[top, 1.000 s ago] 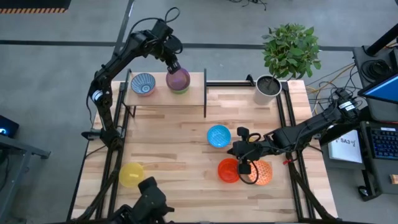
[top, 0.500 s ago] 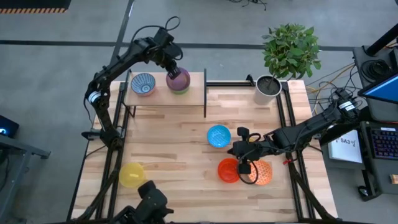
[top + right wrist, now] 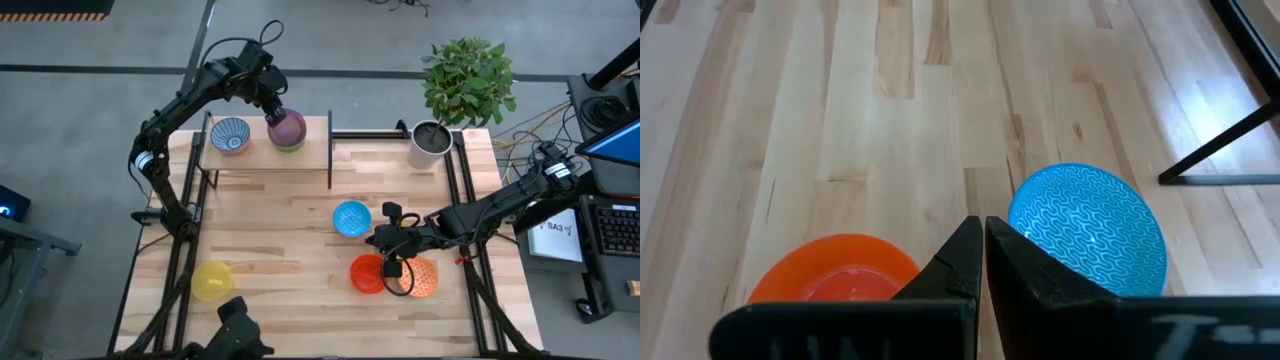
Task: Place and stack bowls onto a shelf
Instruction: Stack the violet bowl on top of the green bowl on the shelf, then stack the light blue bowl on top of the blue bowl on the shelf
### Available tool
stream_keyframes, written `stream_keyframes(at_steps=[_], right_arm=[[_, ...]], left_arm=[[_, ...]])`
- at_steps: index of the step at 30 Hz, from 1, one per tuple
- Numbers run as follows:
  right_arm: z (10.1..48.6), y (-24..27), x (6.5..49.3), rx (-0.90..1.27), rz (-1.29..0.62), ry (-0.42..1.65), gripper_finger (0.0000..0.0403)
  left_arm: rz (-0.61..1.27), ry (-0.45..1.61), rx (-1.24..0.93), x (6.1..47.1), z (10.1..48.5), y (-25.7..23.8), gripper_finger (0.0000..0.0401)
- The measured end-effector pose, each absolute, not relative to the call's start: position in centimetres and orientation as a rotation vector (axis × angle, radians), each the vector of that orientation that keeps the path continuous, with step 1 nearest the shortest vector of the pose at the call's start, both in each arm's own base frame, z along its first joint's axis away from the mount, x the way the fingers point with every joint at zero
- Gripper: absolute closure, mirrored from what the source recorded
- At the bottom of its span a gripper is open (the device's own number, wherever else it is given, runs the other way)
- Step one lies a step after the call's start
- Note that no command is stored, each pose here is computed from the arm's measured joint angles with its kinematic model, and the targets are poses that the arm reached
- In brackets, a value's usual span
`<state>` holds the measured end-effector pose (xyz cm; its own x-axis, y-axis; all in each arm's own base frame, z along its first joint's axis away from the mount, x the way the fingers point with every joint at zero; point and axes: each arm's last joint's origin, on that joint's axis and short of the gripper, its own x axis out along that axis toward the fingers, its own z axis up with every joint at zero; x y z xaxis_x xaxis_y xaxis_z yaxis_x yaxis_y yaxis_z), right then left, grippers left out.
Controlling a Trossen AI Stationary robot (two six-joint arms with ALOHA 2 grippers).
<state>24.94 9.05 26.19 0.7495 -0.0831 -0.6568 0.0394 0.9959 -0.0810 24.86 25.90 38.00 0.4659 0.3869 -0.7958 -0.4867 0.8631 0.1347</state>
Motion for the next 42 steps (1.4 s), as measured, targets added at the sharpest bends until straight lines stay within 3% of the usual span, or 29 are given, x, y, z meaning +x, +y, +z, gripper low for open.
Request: stream_keyframes(at_steps=[16,24,33,42], right_arm=[[26.0,9.0,24.9,-0.065,-0.068,0.725,0.0394],[26.1,9.0,24.9,-0.065,-0.068,0.724,0.0394],[26.4,9.2,25.3,-0.041,-0.061,0.668,0.0394],[26.4,8.3,25.6,0.016,-0.105,0.657,0.0394]], left_arm=[[0.549,1.072,-0.177,24.8,34.6,25.9,0.0401],[0.546,1.047,-0.175,24.8,35.5,24.9,0.0401],[0.431,0.899,-0.106,24.3,37.9,18.0,0.0401],[0.269,0.696,-0.080,22.7,36.4,8.9,0.0401]])
